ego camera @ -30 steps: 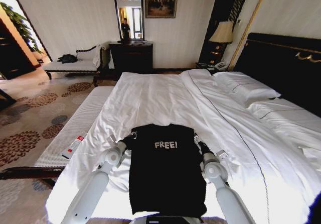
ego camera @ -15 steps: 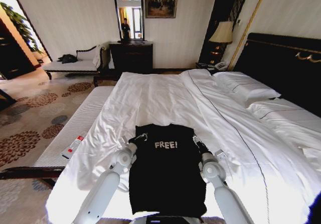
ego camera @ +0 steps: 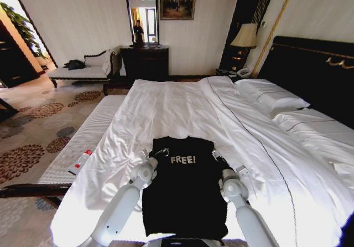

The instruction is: Fold the clothes on the bed.

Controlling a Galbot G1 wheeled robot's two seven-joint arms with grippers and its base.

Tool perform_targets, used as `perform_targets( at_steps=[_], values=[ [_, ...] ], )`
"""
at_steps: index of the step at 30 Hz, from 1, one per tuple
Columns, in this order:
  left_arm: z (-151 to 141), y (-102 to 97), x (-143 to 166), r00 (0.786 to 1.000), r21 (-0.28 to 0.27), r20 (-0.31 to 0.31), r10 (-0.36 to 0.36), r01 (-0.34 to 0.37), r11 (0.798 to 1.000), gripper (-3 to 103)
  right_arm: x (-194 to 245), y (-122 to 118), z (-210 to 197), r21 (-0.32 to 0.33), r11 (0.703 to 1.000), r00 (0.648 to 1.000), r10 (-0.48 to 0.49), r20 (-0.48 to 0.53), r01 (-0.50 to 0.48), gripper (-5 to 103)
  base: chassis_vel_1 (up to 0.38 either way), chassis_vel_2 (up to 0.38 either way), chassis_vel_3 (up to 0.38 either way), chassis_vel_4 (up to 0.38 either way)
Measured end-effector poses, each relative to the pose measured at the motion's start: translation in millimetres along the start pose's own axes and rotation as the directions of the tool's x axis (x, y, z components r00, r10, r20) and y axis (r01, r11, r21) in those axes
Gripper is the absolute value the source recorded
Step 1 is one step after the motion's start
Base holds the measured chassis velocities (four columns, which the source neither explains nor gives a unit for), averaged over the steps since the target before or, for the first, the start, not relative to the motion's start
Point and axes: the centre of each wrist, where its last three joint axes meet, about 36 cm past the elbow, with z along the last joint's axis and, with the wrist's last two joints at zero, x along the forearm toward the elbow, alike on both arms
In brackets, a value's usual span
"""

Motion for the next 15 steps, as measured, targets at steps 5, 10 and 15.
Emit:
perform_targets(
  at_steps=[5,10,15],
  values=[
    [-2.3,-4.8,7.9,1.000,0.005,0.003,0.006,-0.006,1.000,31,3.3,-0.7,1.5,0.004,1.000,1.000,0.002,-0.001,-0.002,100,0.000,0.000,0.000,0.000],
    [-11.6,-10.3,27.9,0.999,0.034,0.020,0.038,-0.039,0.999,47,5.6,-1.5,2.0,0.007,1.000,1.000,0.003,-0.001,-0.003,100,0.000,0.000,0.000,0.000],
    [-28.5,-0.6,46.7,0.997,0.080,0.070,0.023,-0.029,0.996,69,6.7,0.4,5.2,0.009,1.000,1.000,-0.001,-0.005,0.001,100,0.000,0.000,0.000,0.000]
  ],
)
